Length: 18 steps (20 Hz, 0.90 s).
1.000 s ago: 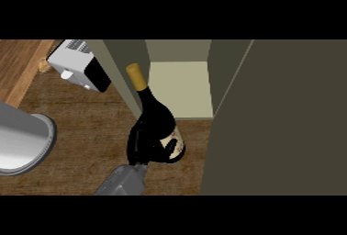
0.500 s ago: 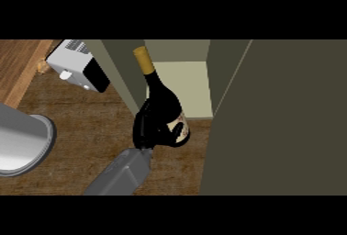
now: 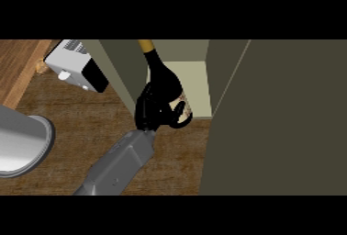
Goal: Pick up the wine, place it into the cabinet and close the cabinet
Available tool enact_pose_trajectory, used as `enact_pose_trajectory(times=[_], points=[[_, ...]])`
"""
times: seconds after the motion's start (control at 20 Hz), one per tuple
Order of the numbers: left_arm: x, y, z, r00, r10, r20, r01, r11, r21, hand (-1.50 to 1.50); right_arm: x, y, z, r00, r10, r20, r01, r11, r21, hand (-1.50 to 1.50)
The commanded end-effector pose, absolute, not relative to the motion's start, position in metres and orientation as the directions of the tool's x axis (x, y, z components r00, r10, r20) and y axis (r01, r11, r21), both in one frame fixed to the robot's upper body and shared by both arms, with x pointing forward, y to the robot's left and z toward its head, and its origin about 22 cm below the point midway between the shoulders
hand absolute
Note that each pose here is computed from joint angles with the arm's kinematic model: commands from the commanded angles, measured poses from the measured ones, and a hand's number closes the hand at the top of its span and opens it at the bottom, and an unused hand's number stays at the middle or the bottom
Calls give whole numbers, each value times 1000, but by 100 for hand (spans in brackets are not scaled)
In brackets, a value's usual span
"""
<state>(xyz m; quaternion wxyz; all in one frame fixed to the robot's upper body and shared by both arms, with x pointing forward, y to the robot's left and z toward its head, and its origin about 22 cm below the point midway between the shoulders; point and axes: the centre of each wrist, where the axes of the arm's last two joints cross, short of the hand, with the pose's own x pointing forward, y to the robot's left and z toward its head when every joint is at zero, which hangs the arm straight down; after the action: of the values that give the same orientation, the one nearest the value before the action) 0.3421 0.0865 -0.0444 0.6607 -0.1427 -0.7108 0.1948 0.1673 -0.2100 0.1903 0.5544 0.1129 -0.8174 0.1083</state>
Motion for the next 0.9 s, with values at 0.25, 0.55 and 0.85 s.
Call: enact_pose_trajectory(times=[0.25,0.55,0.85], points=[[390,92,-12,-127,445,886,-92,885,-457,150,163,-220,191,-361,-64,930,-314,948,-57,-150],[397,83,2,-101,431,897,-101,892,-440,150,165,-211,190,-378,-80,922,-312,949,-45,-150],[414,79,24,-47,378,925,-103,919,-381,150,180,-205,182,-366,-68,928,-344,936,-67,-150]])
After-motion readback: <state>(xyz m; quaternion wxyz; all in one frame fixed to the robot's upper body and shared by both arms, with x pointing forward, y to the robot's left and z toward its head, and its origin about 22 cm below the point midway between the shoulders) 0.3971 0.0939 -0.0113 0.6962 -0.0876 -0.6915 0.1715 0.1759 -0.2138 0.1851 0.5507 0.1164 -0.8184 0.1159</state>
